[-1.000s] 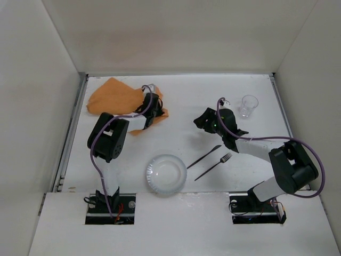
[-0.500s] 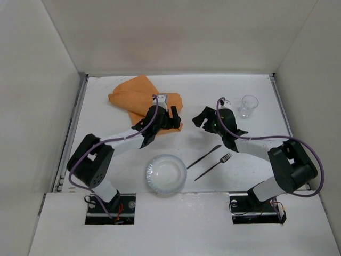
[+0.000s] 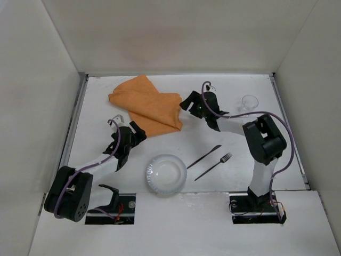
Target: Set the dinner table for one person
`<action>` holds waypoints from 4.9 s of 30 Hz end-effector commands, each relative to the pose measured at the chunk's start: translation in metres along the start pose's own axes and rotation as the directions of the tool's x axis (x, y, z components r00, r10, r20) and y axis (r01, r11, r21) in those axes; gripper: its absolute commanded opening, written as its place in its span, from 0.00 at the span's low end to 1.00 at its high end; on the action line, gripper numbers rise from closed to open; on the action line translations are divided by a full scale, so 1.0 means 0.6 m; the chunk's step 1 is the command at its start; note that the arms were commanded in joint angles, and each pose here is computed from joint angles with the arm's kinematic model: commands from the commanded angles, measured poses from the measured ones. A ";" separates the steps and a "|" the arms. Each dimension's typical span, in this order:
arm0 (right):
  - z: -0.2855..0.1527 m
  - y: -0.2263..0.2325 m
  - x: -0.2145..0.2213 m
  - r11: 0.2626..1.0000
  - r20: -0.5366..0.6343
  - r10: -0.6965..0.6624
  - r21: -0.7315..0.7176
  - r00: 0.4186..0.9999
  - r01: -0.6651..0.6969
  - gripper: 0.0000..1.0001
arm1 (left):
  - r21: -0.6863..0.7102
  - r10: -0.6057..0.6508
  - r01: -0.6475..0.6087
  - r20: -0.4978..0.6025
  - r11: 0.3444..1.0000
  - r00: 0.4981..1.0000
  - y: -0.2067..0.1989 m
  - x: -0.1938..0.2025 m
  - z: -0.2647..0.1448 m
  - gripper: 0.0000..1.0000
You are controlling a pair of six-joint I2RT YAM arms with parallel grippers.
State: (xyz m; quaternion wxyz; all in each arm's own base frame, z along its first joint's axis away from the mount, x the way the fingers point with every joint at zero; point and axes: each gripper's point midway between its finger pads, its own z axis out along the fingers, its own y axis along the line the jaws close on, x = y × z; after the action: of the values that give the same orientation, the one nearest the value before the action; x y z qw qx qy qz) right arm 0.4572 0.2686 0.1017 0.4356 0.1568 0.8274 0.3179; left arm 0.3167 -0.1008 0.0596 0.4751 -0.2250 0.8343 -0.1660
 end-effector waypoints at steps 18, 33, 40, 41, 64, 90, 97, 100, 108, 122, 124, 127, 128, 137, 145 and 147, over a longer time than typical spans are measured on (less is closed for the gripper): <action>0.096 0.079 0.009 0.988 -0.111 0.096 -0.108 0.989 -0.108 0.18 | -0.031 -0.142 0.141 -0.048 0.990 0.989 0.014 0.029 0.066 0.27; -0.192 -0.144 -0.092 0.964 0.317 0.109 0.198 0.942 -0.178 0.07 | -0.082 -0.184 0.181 -0.029 0.980 0.982 0.046 0.033 0.079 0.03; -0.239 -0.209 0.015 0.930 0.217 0.062 0.342 0.974 -0.136 0.10 | -0.079 -0.181 0.180 -0.009 0.981 0.983 0.042 0.027 0.071 0.03; -0.243 -0.205 0.020 0.931 0.207 0.046 0.345 0.977 -0.117 0.10 | -0.078 -0.182 0.181 -0.003 0.980 0.983 0.042 0.025 0.068 0.03; -0.184 -0.121 -0.019 0.985 0.170 0.001 0.171 0.985 -0.030 0.22 | -0.032 -0.006 0.006 -0.007 0.999 1.000 -0.063 -0.067 0.143 0.62; -0.170 -0.087 -0.188 0.984 0.414 0.015 0.157 0.910 -0.087 0.09 | -0.174 -0.206 0.223 0.110 0.959 0.972 0.039 -0.104 0.222 0.00; -0.236 -0.195 -0.028 0.907 0.294 -0.090 0.419 0.951 -0.044 0.11 | -0.183 -0.191 0.220 0.160 0.958 0.968 0.022 -0.109 0.210 0.00; -0.233 -0.191 -0.004 0.904 0.241 -0.099 0.427 0.965 -0.014 0.15 | -0.200 -0.191 0.229 0.194 0.953 0.962 0.035 -0.122 0.197 0.00; -0.250 -0.135 0.022 0.927 0.124 -0.187 0.352 0.975 0.133 0.46 | -0.214 -0.197 0.254 0.254 0.943 0.947 0.056 -0.161 0.176 0.00; -0.084 0.149 -0.029 0.834 -0.002 -0.537 -0.150 0.843 0.531 0.81 | -0.181 -0.221 0.256 0.195 0.949 0.956 0.047 -0.126 0.193 0.00; -0.021 0.150 -0.014 0.808 -0.087 -0.581 -0.177 0.809 0.562 0.85 | -0.178 -0.225 0.259 0.192 0.949 0.955 0.044 -0.122 0.193 0.00; 0.047 0.141 0.000 0.790 -0.174 -0.611 -0.190 0.772 0.582 0.88 | -0.170 -0.233 0.264 0.183 0.949 0.955 0.041 -0.118 0.196 0.00; 0.066 0.137 -0.001 0.783 -0.191 -0.621 -0.183 0.760 0.594 0.88 | -0.167 -0.239 0.269 0.182 0.949 0.954 0.041 -0.119 0.196 0.00; 0.158 0.104 0.022 0.800 -0.331 -0.596 -0.162 0.732 0.578 0.86 | -0.160 -0.254 0.281 0.170 0.946 0.952 0.045 -0.115 0.200 0.00; 0.135 0.123 0.044 0.867 -0.443 -0.498 -0.272 0.746 0.417 0.77 | -0.162 -0.266 0.294 0.174 0.942 0.948 0.049 -0.115 0.206 0.00; 0.132 0.120 0.048 0.882 -0.470 -0.470 -0.285 0.747 0.376 0.62 | -0.158 -0.266 0.294 0.175 0.943 0.948 0.047 -0.116 0.207 0.00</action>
State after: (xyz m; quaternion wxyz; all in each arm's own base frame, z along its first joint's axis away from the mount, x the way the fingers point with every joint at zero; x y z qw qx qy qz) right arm 0.5144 0.3663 0.0864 0.3029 -0.1771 0.8996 0.2600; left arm 0.4426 -0.0491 0.0270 0.4708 -0.3904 0.7812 -0.1251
